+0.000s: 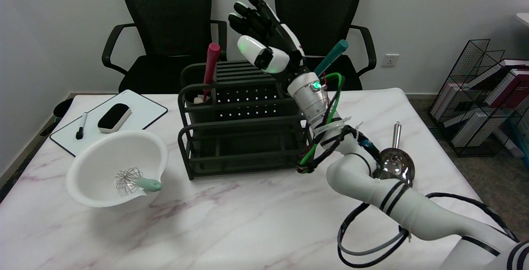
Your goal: Pick up the blue sponge bottle brush.
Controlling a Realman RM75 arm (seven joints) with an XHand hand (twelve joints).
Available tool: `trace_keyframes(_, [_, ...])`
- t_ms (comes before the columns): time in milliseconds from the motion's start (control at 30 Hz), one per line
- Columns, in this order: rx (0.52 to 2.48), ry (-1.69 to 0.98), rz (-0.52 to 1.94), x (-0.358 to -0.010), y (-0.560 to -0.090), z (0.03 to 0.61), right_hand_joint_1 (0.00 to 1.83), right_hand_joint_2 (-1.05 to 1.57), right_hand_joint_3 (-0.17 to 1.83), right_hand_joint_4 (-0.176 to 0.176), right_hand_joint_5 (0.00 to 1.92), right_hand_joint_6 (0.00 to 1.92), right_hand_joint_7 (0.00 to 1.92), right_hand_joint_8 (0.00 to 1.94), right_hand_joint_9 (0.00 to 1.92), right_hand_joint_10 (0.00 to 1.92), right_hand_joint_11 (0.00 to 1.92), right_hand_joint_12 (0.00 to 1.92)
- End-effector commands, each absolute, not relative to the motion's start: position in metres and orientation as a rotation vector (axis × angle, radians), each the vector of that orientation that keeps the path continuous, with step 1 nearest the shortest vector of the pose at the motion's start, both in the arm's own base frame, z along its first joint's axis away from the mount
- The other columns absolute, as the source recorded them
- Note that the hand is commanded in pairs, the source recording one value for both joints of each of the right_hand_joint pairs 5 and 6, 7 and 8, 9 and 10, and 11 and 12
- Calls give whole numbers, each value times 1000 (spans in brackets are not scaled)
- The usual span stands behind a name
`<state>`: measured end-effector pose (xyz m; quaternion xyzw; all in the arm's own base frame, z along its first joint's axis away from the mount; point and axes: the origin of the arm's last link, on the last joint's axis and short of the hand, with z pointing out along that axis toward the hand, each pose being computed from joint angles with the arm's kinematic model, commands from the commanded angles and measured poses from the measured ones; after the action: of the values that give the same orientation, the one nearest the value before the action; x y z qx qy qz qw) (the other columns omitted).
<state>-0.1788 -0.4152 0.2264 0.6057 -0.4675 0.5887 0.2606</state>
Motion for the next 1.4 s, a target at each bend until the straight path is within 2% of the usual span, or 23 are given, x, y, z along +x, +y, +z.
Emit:
trace_keyframes(33, [1559,-1296,1572,-181,-463,210,1092,187,1341,0,132,132,253,253,373,373,295,295])
trace_keyframes(300, [1502,-1372,1610,-185,-466,193,1082,199,1351,0,76,76,261,261,369,369,268,268])
trace_keyframes(667, [1526,-1438,1570,-194,-457,164,1073,247,1345,0,46,46,274,274,358,358,152,152])
trace_keyframes(933, [1603,-1308,1546,-183,-450,162,1071,294,1342,0,0,0,273,273,265,265,0,0])
trace_keyframes(1067, [1629,-1275,1532,-179,-448,159,1065,250,1385,0,0,0,233,233,212,212,0,0])
trace_keyframes(1400, [1569,-1312,1516,-196,-448,153,1060,175,1420,0,0,0,166,166,144,144,0,0])
